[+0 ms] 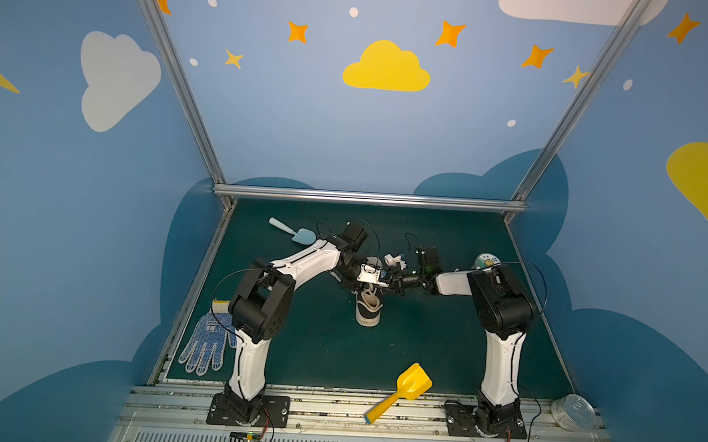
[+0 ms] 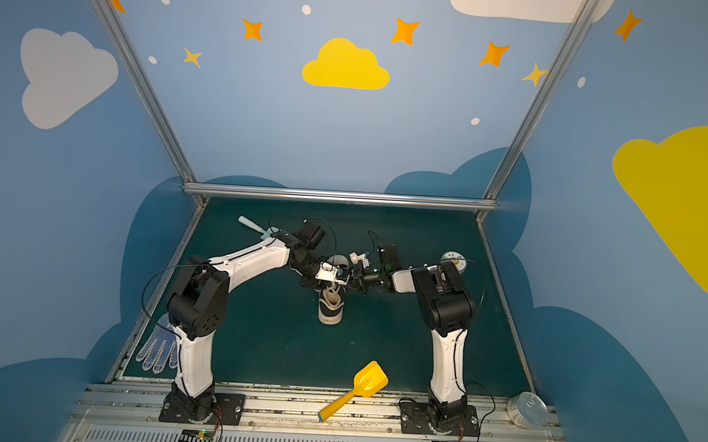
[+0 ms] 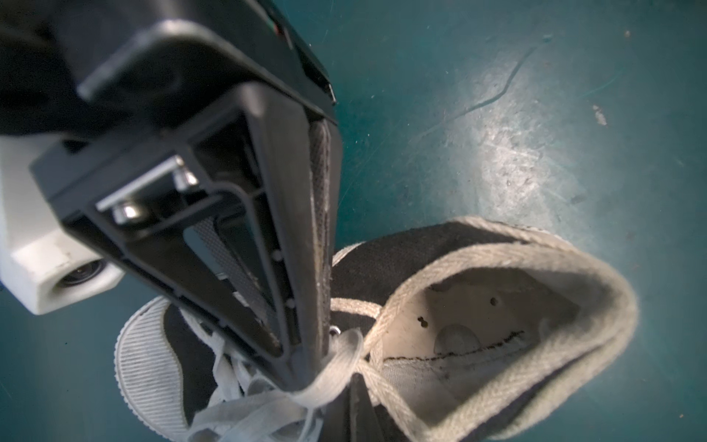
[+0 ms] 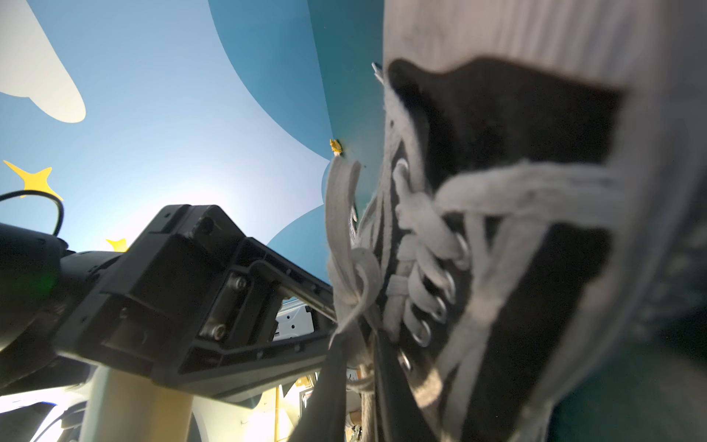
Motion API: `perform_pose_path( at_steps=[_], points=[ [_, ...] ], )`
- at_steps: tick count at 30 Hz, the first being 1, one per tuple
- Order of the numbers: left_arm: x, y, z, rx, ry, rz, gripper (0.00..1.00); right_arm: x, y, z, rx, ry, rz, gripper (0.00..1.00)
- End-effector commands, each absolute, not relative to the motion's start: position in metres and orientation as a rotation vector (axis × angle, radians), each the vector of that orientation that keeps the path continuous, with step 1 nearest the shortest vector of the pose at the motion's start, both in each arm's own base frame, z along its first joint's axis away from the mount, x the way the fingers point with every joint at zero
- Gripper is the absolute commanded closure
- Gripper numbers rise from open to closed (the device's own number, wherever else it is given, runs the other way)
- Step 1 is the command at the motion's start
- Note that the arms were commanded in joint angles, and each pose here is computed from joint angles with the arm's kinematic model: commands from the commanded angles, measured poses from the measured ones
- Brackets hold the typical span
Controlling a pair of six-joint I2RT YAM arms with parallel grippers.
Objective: Tie the shoes
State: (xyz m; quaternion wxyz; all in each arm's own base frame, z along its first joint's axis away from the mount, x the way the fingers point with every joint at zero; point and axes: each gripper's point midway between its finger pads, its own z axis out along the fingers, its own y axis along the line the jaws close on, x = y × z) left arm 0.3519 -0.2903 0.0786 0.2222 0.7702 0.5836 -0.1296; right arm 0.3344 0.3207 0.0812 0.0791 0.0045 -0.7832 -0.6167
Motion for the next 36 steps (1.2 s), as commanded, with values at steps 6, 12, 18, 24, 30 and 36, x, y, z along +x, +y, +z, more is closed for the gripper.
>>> perform_pose_path(
  at_steps=[6,12,18,24,30,36],
  points=[
    [0.359,-0.295,0.083,2.052,1.636,-0.371,0.97,0.331,0.322,0.076,0.024,-2.332,-1.841,0.83],
    [0.362,-0.295,0.082,2.029,1.659,-0.373,0.97,0.330,0.323,0.076,0.026,-2.323,-1.838,0.84],
    [0.363,-0.300,0.085,1.999,1.657,-0.393,0.97,0.329,0.323,0.074,0.022,-2.321,-1.833,0.87],
    [0.364,-0.301,0.088,1.977,1.661,-0.403,0.97,0.329,0.322,0.073,0.016,-2.321,-1.831,0.97],
    [0.365,-0.298,0.091,1.967,1.669,-0.398,0.96,0.329,0.319,0.071,0.007,-2.340,-1.823,1.00],
    [0.364,-0.292,0.097,1.957,1.657,-0.378,0.84,0.332,0.316,0.073,0.010,-2.368,-1.821,1.00]
  ],
)
